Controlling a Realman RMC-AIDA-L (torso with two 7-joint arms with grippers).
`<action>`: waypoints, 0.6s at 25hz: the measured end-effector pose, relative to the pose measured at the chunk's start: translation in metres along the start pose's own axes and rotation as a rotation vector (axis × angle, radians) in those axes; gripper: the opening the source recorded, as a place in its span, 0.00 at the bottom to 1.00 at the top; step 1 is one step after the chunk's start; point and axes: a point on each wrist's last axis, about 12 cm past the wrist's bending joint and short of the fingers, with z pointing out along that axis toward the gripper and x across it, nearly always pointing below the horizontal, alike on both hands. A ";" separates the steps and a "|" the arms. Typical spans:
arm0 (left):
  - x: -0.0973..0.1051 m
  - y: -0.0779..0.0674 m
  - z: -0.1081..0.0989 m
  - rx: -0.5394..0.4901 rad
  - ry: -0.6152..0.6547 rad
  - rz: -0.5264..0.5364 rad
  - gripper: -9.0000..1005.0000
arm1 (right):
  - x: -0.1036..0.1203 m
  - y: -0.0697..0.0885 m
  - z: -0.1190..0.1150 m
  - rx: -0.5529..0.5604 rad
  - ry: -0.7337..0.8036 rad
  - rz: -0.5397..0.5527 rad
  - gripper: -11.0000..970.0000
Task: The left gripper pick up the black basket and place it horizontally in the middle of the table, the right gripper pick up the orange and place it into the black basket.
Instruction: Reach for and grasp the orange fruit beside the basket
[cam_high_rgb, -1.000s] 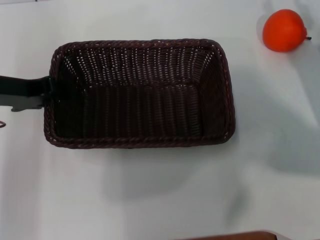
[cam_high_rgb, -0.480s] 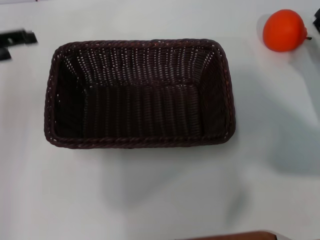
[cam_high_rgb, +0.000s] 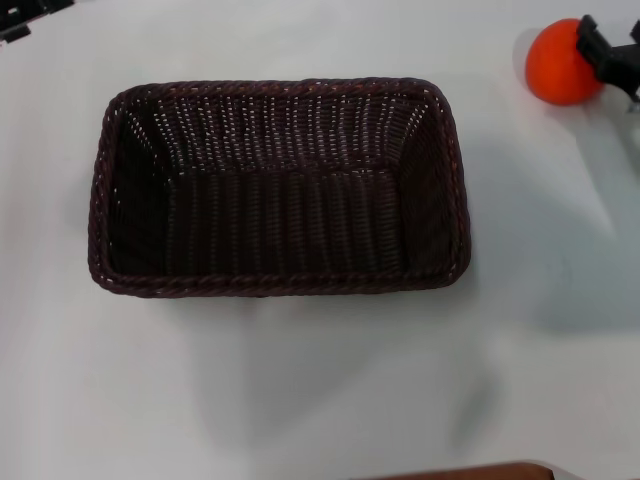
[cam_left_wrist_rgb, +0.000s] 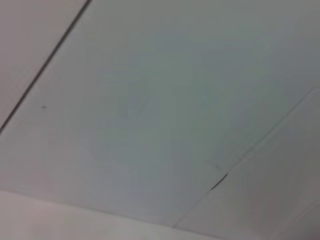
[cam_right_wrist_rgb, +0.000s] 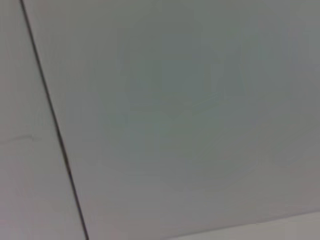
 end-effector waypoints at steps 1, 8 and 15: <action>0.000 0.000 0.000 0.010 -0.007 0.006 0.90 | -0.001 -0.001 0.002 -0.004 -0.018 -0.003 0.77; 0.003 0.001 0.000 0.074 -0.067 0.063 0.89 | -0.006 -0.009 0.009 0.013 -0.085 -0.027 0.74; 0.006 0.007 -0.005 0.123 -0.151 0.055 0.89 | -0.008 -0.014 0.010 0.044 -0.102 -0.037 0.70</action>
